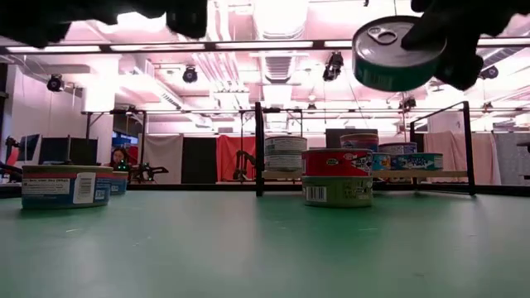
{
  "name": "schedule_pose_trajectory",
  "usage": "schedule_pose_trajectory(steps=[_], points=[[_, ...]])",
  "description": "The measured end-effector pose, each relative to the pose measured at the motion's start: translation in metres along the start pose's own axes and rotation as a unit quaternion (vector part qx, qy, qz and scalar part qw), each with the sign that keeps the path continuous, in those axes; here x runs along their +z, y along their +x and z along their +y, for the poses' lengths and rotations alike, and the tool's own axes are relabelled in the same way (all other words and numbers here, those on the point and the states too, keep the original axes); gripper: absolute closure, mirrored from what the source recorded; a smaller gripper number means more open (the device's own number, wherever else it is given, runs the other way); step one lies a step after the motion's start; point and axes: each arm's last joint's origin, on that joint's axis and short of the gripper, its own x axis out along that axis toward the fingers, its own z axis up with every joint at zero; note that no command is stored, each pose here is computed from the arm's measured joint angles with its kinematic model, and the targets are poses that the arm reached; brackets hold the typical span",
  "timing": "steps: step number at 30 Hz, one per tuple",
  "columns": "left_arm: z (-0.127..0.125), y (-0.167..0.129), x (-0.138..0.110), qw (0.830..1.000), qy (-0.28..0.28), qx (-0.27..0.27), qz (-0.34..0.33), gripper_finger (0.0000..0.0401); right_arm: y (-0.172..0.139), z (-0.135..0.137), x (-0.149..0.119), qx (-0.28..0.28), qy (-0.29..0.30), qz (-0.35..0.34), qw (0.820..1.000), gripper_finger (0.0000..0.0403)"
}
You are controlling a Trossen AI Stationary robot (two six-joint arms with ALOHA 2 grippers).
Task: Stack canned seafood by type on shelf
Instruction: Stack the green/blue tuna can on top of the green/blue tuna can on the shelf
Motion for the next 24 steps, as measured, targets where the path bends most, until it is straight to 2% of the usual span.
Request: schedule_pose_trajectory(steps=[3,5,11,15,17,22,24], points=[[0.012,-0.006,0.001,0.994,-0.008,-0.077,-0.079,0.0401,-0.003,-0.010,-0.008,0.042,0.021,-0.030,0.998,0.0279],[0.023,-0.006,0.000,0.991,-0.011,-0.090,-0.102,0.0401,-0.005,-0.015,-0.010,0.063,0.032,-0.048,0.996,0.0279],[0.062,0.005,-0.007,0.995,-0.010,-0.026,-0.091,0.0401,-0.011,-0.022,-0.013,0.087,0.053,-0.072,0.992,0.0279],[0.086,0.014,-0.004,0.995,0.029,0.017,-0.095,0.0401,-0.011,-0.023,-0.009,0.094,0.063,-0.085,0.990,0.0279],[0.096,0.019,-0.002,0.994,0.031,0.032,-0.098,0.0401,-0.009,-0.026,-0.005,0.101,0.082,-0.085,0.988,0.0279],[0.107,0.028,-0.003,0.997,-0.001,0.038,-0.060,0.0401,-0.002,-0.037,-0.008,0.115,0.126,-0.059,0.984,0.0279],[0.110,0.031,-0.004,0.998,-0.037,0.037,-0.046,0.0401,-0.001,-0.040,-0.011,0.130,0.140,-0.069,0.979,0.0279]])
